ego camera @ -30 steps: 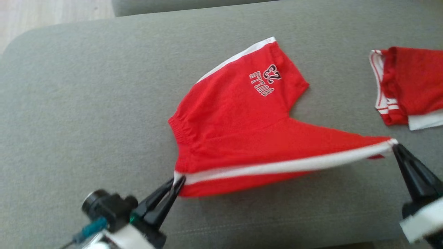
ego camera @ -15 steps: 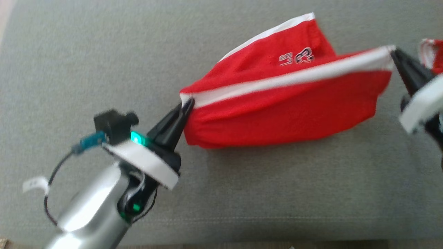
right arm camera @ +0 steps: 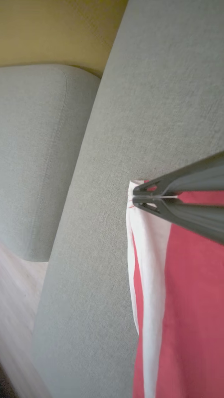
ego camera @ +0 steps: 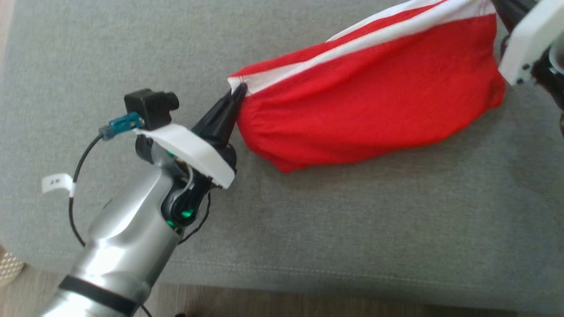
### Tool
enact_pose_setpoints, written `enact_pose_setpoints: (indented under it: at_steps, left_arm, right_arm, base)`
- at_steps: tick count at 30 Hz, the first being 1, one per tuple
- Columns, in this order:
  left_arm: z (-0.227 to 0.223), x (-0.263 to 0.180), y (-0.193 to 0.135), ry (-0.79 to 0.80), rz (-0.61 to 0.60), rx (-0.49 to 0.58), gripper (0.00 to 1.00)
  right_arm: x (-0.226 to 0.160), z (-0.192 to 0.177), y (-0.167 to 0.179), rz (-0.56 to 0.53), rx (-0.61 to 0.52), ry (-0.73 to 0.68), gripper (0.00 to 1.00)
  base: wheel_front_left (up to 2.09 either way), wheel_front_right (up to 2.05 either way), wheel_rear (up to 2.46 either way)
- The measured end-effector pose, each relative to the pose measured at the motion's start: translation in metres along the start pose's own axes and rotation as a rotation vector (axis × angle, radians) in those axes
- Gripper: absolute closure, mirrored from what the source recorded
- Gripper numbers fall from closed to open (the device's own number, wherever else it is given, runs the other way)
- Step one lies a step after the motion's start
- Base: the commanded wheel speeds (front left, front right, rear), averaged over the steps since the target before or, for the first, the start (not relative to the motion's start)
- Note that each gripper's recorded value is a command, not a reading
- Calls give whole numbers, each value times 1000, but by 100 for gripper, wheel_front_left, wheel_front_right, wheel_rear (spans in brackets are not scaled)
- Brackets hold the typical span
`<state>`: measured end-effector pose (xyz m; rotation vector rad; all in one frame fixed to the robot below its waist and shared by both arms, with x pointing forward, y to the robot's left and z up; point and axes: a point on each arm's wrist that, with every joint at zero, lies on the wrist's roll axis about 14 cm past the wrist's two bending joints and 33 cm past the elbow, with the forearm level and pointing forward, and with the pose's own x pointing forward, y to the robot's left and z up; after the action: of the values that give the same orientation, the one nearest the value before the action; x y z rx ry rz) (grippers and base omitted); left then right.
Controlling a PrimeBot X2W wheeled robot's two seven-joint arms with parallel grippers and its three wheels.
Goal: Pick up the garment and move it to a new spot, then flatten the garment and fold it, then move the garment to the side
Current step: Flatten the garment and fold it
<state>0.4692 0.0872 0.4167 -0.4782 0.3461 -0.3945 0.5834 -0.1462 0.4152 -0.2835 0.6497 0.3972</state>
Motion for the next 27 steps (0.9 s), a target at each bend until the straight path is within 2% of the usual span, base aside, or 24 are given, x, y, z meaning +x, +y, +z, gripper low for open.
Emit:
enact_pose_setpoints:
  at_steps: [5,6,7,8,9,10,15,19,23,27]
  left_arm:
    - [-6,7,15,-11,47,-18,100]
    - [-7,7,17,-9,53,-20,100]
    - [-10,7,19,-6,60,-21,100]
    - [-11,7,21,-4,66,-22,100]
    - [-12,6,22,-7,71,-21,55]
    - [-11,6,23,-11,74,-19,0]
    - [-2,1,22,-40,100,80,0]
    - [34,-11,23,-166,201,230,0]
    - [65,-31,-12,-316,176,424,0]
    - [62,-56,-28,-358,200,521,0]
  right_arm:
    - [28,-5,8,32,-18,22,98]
    - [31,-5,8,33,-16,13,65]
    - [34,-3,8,34,-9,2,0]
    - [35,-2,7,32,-5,-13,0]
    - [35,0,5,29,-1,-28,0]
    - [34,1,4,26,1,-47,0]
    - [20,7,6,31,43,-138,0]
    - [5,-19,18,52,107,-144,0]
    - [-10,-49,35,73,159,-103,0]
    - [-17,-53,30,41,198,-106,0]
  base:
    - [0,0,0]
    - [0,0,0]
    - [0,0,0]
    - [0,0,0]
    - [0,0,0]
    - [0,0,0]
    - [0,0,0]
    - [0,0,0]
    - [0,0,0]
    - [0,0,0]
